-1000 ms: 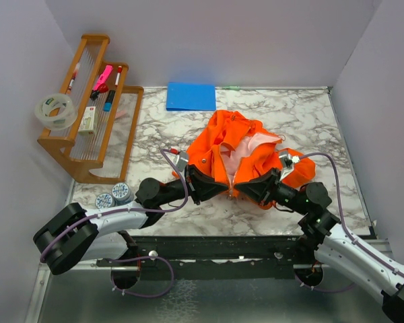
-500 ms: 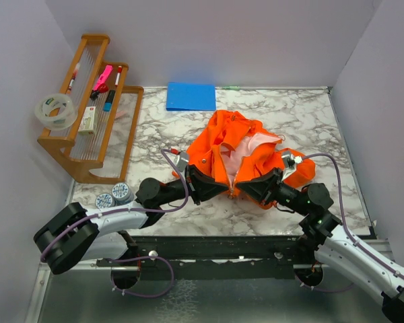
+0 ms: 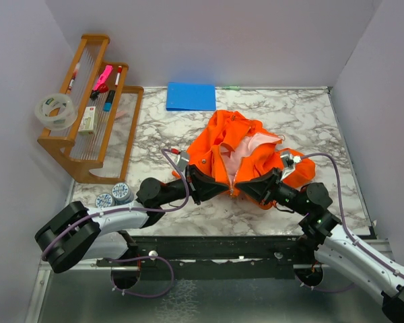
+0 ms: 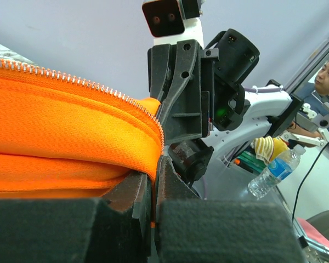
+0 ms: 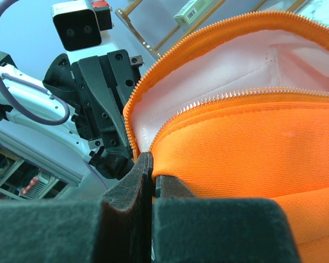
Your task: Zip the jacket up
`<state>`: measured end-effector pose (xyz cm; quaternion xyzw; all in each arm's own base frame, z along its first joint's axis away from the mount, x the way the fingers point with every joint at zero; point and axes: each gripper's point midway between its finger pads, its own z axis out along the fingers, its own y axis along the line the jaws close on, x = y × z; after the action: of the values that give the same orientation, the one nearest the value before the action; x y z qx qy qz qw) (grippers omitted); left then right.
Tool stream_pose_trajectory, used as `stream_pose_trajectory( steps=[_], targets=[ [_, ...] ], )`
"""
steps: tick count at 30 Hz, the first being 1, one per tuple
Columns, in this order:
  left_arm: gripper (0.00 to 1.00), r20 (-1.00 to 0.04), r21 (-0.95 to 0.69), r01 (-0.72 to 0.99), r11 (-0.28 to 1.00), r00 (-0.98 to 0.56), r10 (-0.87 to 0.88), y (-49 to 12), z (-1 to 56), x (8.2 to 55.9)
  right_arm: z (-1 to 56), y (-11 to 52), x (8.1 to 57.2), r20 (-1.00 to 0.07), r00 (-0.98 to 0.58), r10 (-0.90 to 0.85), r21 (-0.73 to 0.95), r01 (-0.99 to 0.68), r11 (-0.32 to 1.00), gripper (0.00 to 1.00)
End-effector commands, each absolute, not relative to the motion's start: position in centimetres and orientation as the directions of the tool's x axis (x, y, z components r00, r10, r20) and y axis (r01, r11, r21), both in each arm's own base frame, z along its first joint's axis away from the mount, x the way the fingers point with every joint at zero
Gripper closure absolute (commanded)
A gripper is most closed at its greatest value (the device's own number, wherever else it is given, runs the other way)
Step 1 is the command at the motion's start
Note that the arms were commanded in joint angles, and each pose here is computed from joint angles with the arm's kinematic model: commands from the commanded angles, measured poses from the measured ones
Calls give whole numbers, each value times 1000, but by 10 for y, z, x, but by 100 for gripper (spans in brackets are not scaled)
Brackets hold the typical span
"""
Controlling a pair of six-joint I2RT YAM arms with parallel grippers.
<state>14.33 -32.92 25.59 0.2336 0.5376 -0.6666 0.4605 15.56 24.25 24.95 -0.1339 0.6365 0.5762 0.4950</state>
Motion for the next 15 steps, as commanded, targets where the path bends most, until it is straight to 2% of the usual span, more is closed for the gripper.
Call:
stream_pose_trajectory(
  steps=[1,15],
  targets=[
    [100,-802,-448,894,-10,-407,-437,-322,281,143,271,244,150,-798,-443,410,567,-782,259,100],
    [100,-812,-453,891,-33,-428,-398,-325,272,137,277,240,155,-782,-429,452,579,-769,270,100]
  ],
)
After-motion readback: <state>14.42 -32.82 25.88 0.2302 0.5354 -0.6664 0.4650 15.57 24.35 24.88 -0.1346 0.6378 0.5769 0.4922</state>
